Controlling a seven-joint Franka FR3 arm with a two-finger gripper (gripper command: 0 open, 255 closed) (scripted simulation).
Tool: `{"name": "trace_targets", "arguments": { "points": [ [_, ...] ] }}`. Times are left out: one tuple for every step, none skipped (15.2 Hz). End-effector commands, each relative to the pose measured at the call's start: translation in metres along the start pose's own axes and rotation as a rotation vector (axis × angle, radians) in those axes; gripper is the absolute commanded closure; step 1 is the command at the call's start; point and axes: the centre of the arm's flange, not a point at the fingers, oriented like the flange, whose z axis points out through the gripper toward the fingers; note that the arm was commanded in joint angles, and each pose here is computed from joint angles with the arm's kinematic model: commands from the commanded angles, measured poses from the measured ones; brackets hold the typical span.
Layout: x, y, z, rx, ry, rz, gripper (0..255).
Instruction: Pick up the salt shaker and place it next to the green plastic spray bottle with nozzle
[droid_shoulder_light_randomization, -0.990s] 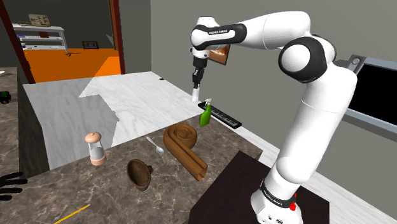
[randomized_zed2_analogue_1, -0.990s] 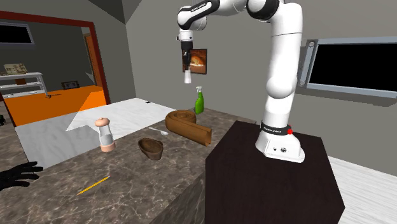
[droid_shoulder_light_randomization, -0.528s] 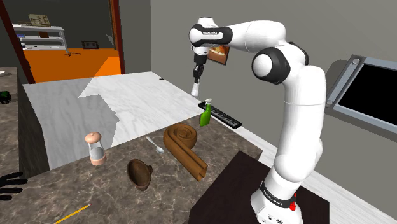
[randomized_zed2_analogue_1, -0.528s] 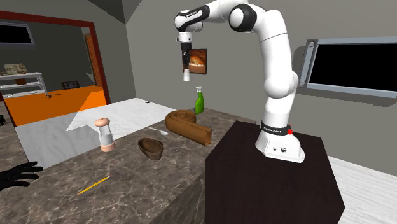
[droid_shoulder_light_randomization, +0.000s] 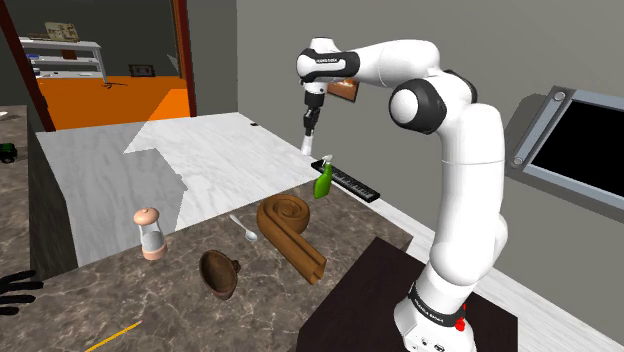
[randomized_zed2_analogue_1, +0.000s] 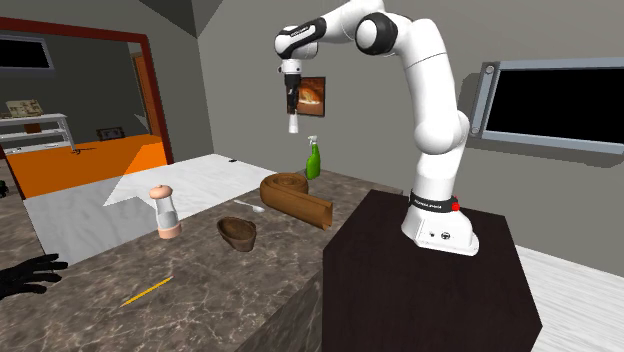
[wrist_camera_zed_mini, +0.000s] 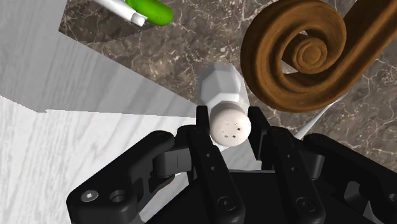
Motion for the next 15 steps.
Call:
{"name": "trace_targets", "arguments": {
  "points": [
    [0.001, -0.001, 0.010, 0.000, 0.000, 0.000, 255],
    [0.001, -0.001, 0.016, 0.000, 0.000, 0.000, 255],
    [0.001, -0.002, 0.021, 0.000, 0.000, 0.000, 255],
    [0.001, -0.002, 0.026, 0.000, 0.000, 0.000, 255],
    [0.001, -0.002, 0.031, 0.000, 0.000, 0.000, 255],
    [0.001, -0.002, 0.037, 0.000, 0.000, 0.000, 255],
    [0.001, -0.002, 0.042, 0.000, 0.000, 0.000, 255],
    [0.000, -0.002, 0.047, 0.000, 0.000, 0.000, 255],
    [0.000, -0.002, 0.052, 0.000, 0.000, 0.000, 255],
    [0.000, -0.002, 0.058, 0.000, 0.000, 0.000, 255],
    [0.000, -0.003, 0.063, 0.000, 0.000, 0.000, 255],
    [0.000, -0.003, 0.068, 0.000, 0.000, 0.000, 255],
    [0.000, -0.003, 0.074, 0.000, 0.000, 0.000, 255],
    [0.000, -0.003, 0.079, 0.000, 0.000, 0.000, 255],
    [0.000, -0.003, 0.084, 0.000, 0.000, 0.000, 255]
  ]
}}
